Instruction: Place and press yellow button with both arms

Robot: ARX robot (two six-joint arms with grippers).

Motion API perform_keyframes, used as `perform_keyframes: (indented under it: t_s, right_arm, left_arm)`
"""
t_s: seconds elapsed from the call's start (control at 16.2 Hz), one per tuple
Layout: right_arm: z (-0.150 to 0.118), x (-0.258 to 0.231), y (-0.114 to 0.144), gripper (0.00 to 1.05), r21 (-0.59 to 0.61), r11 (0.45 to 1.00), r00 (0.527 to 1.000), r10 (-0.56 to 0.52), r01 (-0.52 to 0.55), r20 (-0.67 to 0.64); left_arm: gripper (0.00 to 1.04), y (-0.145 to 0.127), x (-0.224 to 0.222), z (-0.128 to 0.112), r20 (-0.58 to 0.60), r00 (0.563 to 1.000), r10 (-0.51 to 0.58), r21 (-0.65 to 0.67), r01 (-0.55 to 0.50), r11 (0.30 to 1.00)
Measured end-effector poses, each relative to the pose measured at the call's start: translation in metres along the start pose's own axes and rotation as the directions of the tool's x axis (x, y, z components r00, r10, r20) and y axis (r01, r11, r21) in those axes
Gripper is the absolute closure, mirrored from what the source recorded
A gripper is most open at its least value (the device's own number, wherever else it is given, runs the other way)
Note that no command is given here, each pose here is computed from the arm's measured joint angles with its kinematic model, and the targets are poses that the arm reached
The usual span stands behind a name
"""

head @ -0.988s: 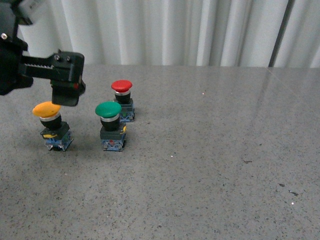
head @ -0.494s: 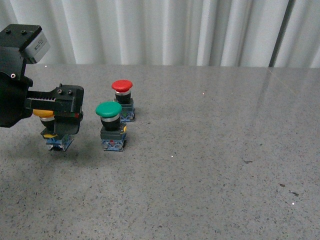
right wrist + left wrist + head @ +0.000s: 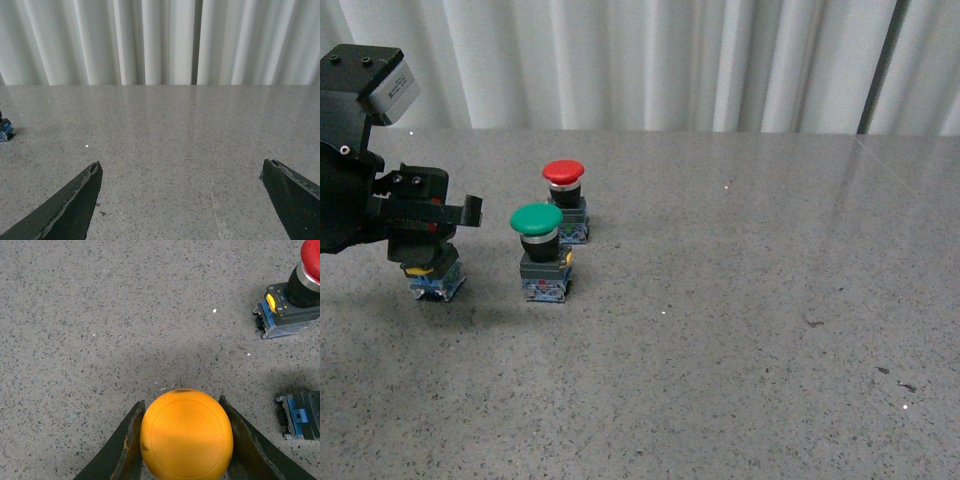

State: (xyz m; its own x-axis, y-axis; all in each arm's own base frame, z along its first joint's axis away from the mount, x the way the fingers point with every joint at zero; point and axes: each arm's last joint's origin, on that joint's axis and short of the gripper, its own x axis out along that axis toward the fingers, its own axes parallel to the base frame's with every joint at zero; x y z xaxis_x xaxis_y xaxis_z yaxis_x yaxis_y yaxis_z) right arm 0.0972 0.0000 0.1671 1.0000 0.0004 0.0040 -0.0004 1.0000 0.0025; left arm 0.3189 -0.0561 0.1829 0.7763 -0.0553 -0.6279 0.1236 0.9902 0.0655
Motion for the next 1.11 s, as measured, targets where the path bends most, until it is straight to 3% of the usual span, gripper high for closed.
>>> perform_keyframes:
  t_s: [0.25, 0.43, 0.56, 0.68, 0.86, 1.11]
  right_arm:
    - [0.000, 0.000, 0.000, 0.07, 0.000, 1.000, 1.000, 0.000, 0.000, 0.000]
    - [0.000, 0.000, 0.000, 0.07, 0.000, 1.000, 1.000, 0.000, 0.000, 0.000]
    - [0.000, 0.000, 0.000, 0.07, 0.000, 1.000, 1.000, 0.000, 0.000, 0.000]
    - [0.000, 0.000, 0.000, 0.07, 0.000, 1.000, 1.000, 0.000, 0.000, 0.000]
    - [0.000, 0.000, 0.000, 0.07, 0.000, 1.000, 1.000, 0.000, 0.000, 0.000]
    - [0.000, 0.000, 0.000, 0.07, 0.000, 1.000, 1.000, 0.000, 0.000, 0.000]
  left_arm:
    - [0.70, -0.003, -0.025, 0.015, 0.075, 0.997, 0.022, 0.035, -0.025, 0.999]
    - [0.70, -0.012, -0.058, 0.057, 0.207, 0.978, 0.015, 0.049, -0.025, 0.998]
    - [0.70, -0.030, -0.067, 0.089, 0.257, 0.966, -0.021, 0.066, 0.004, 0.998]
    - [0.70, -0.071, -0.059, 0.116, 0.267, 0.957, -0.115, 0.075, 0.099, 0.992]
    - [0.70, -0.130, -0.034, 0.123, 0.203, 0.955, -0.216, 0.038, 0.212, 0.976]
    - [0.71, -0.178, -0.004, 0.101, 0.118, 0.959, -0.258, -0.004, 0.260, 0.966]
